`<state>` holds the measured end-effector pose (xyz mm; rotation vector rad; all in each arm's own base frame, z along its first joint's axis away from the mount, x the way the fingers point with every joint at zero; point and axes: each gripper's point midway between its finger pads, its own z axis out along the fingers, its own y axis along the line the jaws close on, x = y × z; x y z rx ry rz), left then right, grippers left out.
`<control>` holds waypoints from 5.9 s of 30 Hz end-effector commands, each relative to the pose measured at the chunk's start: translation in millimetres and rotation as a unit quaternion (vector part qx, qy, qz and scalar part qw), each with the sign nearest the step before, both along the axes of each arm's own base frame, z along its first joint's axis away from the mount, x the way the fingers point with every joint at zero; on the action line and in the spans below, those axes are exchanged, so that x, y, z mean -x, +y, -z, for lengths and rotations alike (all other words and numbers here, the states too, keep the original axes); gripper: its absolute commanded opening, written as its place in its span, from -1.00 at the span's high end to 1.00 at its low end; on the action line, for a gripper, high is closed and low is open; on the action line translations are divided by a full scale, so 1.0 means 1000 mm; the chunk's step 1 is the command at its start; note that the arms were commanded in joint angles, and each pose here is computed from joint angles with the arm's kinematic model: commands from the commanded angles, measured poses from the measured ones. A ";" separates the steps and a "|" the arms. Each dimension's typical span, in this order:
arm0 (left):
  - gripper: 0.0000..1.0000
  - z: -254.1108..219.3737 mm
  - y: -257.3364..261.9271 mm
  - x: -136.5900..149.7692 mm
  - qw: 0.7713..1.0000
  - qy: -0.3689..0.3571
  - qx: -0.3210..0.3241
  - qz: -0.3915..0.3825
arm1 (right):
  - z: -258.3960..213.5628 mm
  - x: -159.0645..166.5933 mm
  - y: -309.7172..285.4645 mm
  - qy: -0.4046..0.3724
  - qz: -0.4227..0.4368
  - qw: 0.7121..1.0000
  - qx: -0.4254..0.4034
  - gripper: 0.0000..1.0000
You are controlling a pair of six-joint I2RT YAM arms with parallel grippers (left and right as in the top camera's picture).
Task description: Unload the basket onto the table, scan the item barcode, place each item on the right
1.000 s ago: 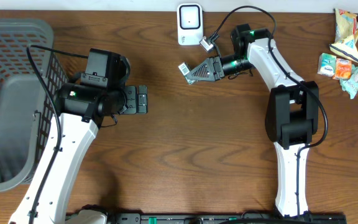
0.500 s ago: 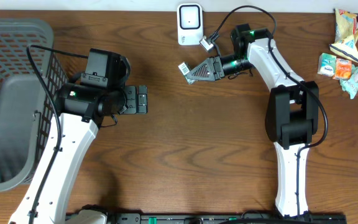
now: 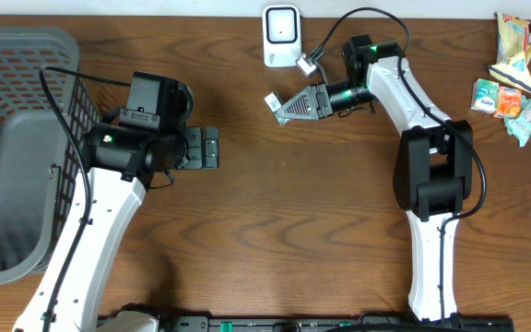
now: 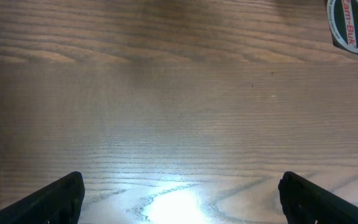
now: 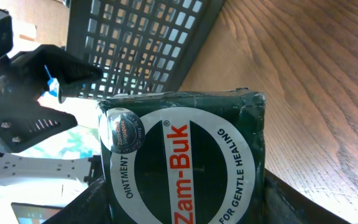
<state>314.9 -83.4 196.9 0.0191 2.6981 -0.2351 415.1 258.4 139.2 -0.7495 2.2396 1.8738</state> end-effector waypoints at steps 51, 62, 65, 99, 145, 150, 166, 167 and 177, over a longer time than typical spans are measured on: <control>-0.96 -0.006 0.001 -0.002 1.000 -0.010 -0.002 0.001 | 0.078 0.050 -0.046 0.033 0.099 0.768 0.631 -0.99; -0.95 -0.006 0.001 -0.002 1.000 -0.010 -0.002 0.001 | 0.102 0.055 -0.027 -0.011 0.142 0.726 0.673 -0.98; -0.95 -0.006 0.001 -0.002 1.000 -0.010 -0.002 0.001 | 0.113 0.061 -0.034 -0.005 0.141 0.714 0.686 -0.98; -0.95 -0.006 0.001 -0.002 1.000 -0.010 -0.002 0.001 | 0.141 0.078 -0.024 0.047 0.129 0.744 0.653 -0.31; -0.95 -0.006 0.001 -0.002 1.000 -0.010 -0.002 0.001 | 0.027 -0.120 0.013 -0.247 0.328 0.782 0.468 -0.23; -0.96 -0.006 0.001 -0.002 1.000 -0.010 -0.002 0.001 | -0.002 -0.156 0.012 -0.288 0.385 0.773 0.413 -0.24; -0.95 -0.006 0.001 -0.002 1.000 -0.010 -0.002 0.001 | -0.003 -0.170 0.024 -0.302 0.393 0.785 0.372 -0.43; -0.96 -0.006 0.001 -0.002 1.000 -0.010 -0.002 0.001 | 0.004 -0.167 0.027 -0.298 0.386 0.787 0.378 -0.48; -0.95 -0.006 0.001 -0.002 1.000 -0.010 -0.002 0.001 | 0.064 -0.158 0.027 -0.233 0.421 0.763 0.431 -0.56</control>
